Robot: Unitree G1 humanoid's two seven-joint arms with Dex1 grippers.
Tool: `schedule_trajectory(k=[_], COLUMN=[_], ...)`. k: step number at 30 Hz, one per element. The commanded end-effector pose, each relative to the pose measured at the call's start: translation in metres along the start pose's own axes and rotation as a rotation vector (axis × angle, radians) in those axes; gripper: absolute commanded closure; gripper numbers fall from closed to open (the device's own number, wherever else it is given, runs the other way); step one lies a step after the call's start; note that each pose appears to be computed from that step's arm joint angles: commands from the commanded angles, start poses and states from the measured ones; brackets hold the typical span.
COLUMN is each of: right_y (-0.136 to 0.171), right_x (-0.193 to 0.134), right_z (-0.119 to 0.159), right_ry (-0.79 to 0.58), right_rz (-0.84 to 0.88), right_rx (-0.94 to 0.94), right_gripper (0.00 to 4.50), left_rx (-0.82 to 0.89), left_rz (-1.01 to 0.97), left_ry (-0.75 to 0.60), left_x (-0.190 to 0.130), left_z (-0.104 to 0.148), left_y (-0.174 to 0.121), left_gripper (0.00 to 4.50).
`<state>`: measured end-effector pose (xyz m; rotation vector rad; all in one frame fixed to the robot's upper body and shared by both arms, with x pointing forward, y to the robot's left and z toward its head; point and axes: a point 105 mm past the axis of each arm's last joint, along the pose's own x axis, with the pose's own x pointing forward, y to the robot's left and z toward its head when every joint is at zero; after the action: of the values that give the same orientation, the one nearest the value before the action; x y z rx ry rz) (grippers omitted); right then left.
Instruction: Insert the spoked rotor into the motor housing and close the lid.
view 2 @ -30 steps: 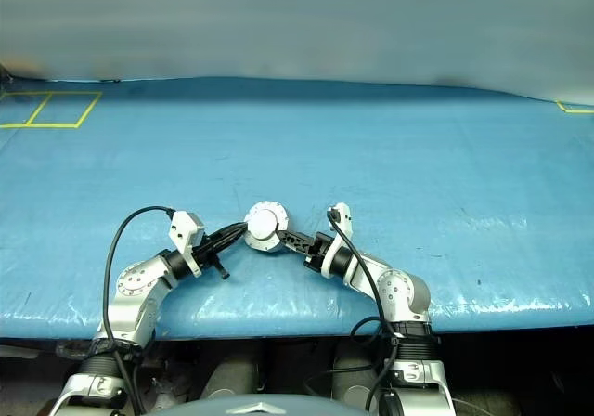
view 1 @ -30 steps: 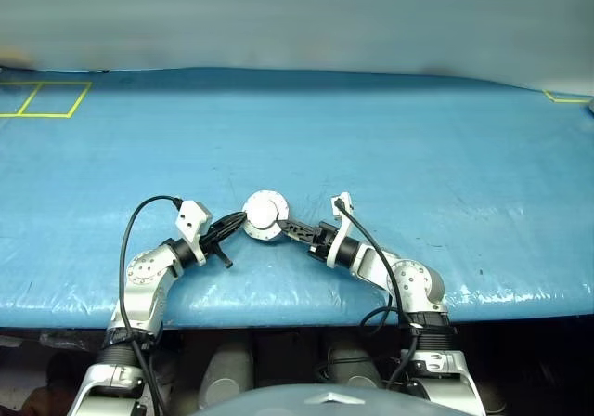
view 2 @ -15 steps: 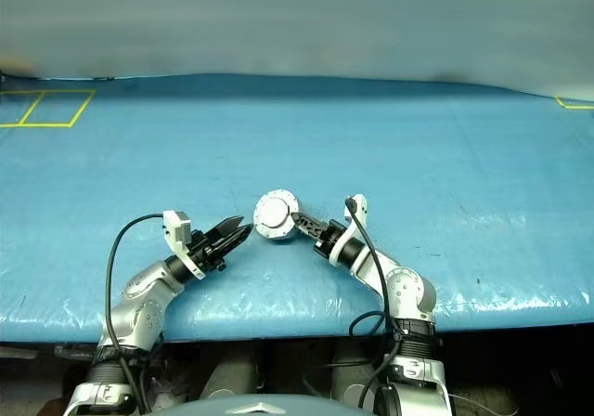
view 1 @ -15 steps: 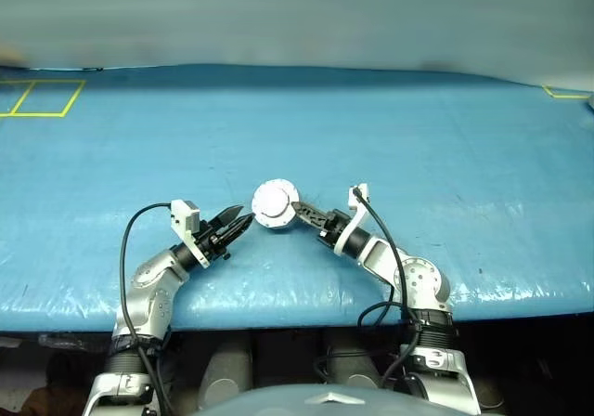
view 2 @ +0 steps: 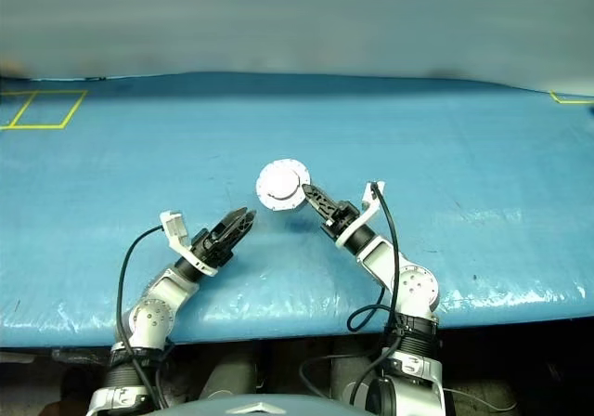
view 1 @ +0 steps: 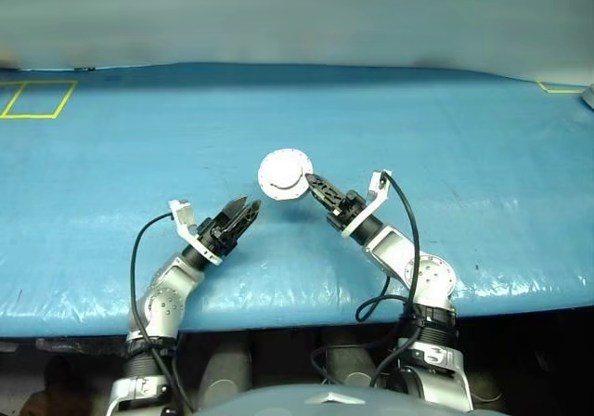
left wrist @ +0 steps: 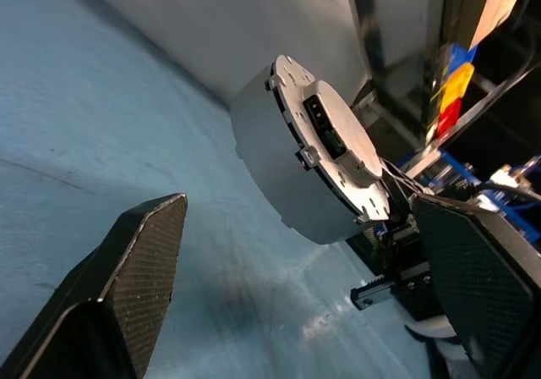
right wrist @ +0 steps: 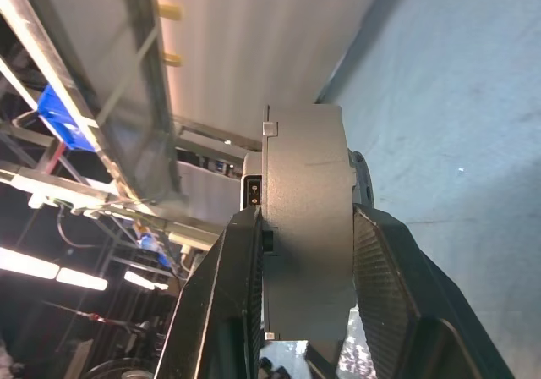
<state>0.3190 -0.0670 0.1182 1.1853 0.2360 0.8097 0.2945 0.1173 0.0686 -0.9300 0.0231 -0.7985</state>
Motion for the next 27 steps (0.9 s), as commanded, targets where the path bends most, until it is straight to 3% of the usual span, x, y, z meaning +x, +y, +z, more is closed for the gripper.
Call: schedule_trajectory(k=[1, 17, 27], right_y=[0.041, 0.046, 0.047], right_x=[0.007, 0.007, 0.007], right_z=[0.005, -0.022, -0.028], right_ry=[-0.005, 0.096, 0.132], right_rz=[0.178, 0.19, 0.197], right_rx=[-0.027, -0.025, -0.036], right_gripper=[3.23, 3.23, 3.23], left_rx=[-0.093, -0.214, -0.22], left_rz=[-0.07, -0.193, -0.2], left_ry=[-0.048, -0.021, -0.11], left_x=[0.008, 0.021, 0.027], left_z=[0.01, 0.005, 0.019], left_y=[-0.015, -0.037, -0.036], left_gripper=[0.01, 0.01, 0.01])
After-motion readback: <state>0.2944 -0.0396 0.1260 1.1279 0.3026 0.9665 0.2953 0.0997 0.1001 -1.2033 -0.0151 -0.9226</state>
